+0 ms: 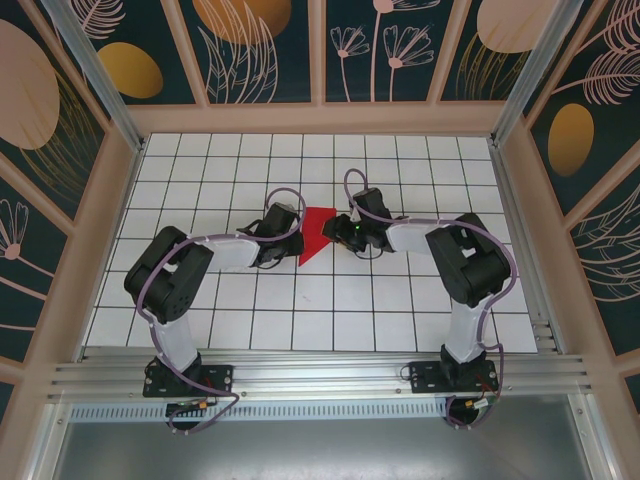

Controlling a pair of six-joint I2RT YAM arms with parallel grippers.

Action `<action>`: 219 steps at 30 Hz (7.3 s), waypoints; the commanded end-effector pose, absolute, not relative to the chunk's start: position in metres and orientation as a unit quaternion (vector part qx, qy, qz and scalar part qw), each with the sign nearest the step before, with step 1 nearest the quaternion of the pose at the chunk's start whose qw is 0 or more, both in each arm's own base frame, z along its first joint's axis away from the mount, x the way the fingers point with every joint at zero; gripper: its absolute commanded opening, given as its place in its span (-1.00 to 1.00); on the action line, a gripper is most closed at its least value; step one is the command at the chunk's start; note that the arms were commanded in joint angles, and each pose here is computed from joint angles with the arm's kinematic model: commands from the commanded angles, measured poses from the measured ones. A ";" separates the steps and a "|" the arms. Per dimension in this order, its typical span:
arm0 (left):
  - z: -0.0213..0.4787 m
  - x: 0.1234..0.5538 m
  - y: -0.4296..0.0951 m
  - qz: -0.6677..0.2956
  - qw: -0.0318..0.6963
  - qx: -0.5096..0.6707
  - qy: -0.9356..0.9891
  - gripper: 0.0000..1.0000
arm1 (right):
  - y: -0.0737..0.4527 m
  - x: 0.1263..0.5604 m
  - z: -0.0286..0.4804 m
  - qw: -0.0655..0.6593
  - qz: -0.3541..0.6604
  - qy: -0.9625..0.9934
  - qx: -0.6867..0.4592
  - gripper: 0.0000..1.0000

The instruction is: Fold a paper plane with a square sheet of paper (pick it up from the middle)

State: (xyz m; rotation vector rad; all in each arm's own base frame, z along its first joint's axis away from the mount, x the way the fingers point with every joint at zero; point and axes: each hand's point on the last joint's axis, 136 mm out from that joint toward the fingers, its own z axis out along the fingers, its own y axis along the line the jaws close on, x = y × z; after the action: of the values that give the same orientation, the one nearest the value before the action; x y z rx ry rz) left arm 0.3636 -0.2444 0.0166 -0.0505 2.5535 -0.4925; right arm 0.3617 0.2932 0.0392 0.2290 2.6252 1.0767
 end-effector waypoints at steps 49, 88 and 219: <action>0.021 0.366 -0.233 -0.172 0.267 -0.039 0.947 -0.63 | 0.317 0.364 0.054 0.116 0.432 0.889 0.100 -0.11; 0.018 0.361 -0.241 -0.215 0.249 -0.045 0.943 -0.65 | 0.333 0.356 0.049 0.114 0.484 0.853 0.155 -0.03; 0.044 0.293 -0.300 -0.244 0.461 0.385 0.761 -0.85 | 0.263 0.355 0.042 0.066 0.349 0.880 0.315 -0.52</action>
State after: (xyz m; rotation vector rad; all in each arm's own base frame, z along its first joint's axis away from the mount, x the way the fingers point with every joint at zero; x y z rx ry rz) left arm 0.2963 -0.2964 0.0401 0.9198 1.9184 -0.5894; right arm 0.3534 0.2663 0.0409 0.9888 2.6163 1.0554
